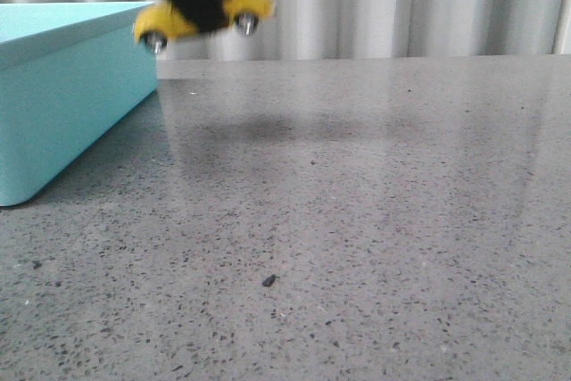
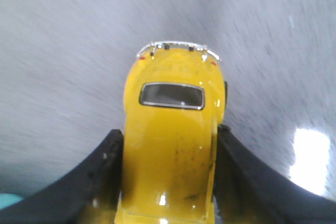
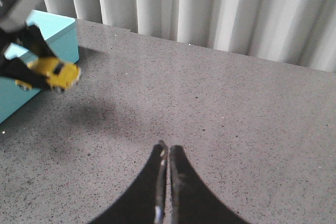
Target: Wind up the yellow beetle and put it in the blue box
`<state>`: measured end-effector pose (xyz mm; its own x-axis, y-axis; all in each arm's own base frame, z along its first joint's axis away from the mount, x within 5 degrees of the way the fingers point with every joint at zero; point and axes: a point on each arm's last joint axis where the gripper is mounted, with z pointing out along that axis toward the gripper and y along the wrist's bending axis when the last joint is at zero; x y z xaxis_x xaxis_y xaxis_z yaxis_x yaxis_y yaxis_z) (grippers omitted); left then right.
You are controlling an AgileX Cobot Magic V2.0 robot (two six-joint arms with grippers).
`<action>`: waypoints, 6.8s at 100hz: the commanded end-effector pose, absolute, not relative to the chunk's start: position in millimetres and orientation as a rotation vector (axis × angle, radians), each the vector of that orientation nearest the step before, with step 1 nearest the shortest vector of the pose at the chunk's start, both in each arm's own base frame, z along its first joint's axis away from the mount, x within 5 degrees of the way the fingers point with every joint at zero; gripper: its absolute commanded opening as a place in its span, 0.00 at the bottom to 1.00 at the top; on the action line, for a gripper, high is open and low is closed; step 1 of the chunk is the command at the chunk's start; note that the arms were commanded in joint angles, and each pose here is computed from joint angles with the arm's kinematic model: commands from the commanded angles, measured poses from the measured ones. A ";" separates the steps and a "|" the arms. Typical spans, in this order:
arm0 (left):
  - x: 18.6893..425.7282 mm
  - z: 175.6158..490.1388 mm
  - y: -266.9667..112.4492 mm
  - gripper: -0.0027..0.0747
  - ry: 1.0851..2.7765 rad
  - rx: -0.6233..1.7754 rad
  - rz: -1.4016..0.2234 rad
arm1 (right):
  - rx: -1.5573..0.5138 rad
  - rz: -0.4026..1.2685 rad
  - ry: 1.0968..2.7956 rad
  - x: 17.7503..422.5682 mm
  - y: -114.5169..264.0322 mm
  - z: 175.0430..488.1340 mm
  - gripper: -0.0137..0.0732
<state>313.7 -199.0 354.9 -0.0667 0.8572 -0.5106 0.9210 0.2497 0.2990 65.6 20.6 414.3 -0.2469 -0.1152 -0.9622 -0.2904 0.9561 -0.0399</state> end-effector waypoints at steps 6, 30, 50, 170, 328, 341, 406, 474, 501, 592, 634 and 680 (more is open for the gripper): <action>300.6 421.0 -178.1 0.01 1.784 1.443 -0.075 | -0.292 0.165 1.732 66.9 20.6 427.2 0.11; 311.3 437.0 -112.4 0.01 1.984 1.118 -0.006 | -0.293 0.166 1.737 66.8 20.7 426.7 0.11; 320.6 421.5 -76.5 0.01 2.151 0.898 -0.050 | -0.294 0.166 1.739 66.8 20.7 426.5 0.11; 334.1 311.3 -39.8 0.67 2.457 0.837 0.048 | -0.303 0.170 1.783 65.8 21.0 422.6 0.11; 13.7 330.7 -33.1 0.21 1.561 0.423 -0.348 | -0.386 -0.051 1.344 -44.8 -14.3 373.8 0.11; 7.9 341.8 -27.9 0.01 1.392 0.284 -0.401 | -0.380 0.050 1.402 -40.5 -8.8 365.2 0.11; 37.7 270.8 -21.3 0.01 1.489 0.194 -0.302 | -0.335 0.150 1.414 11.4 8.3 308.7 0.11; 39.2 267.5 -22.0 0.01 1.486 0.128 -0.384 | -0.308 0.149 1.345 12.6 7.6 312.3 0.11; 46.7 241.6 -18.4 0.01 1.563 0.269 -0.157 | -0.304 0.162 1.349 12.5 8.0 312.0 0.11; 53.0 190.4 -12.7 0.01 1.607 0.389 0.059 | -0.339 0.170 1.458 14.6 10.1 299.9 0.11; 53.3 190.0 -11.1 0.01 1.597 0.452 0.143 | -0.316 0.159 1.470 34.5 13.5 263.3 0.11; 53.3 190.0 -11.1 0.01 1.597 0.452 0.143 | -0.283 0.139 1.392 41.7 13.0 252.0 0.11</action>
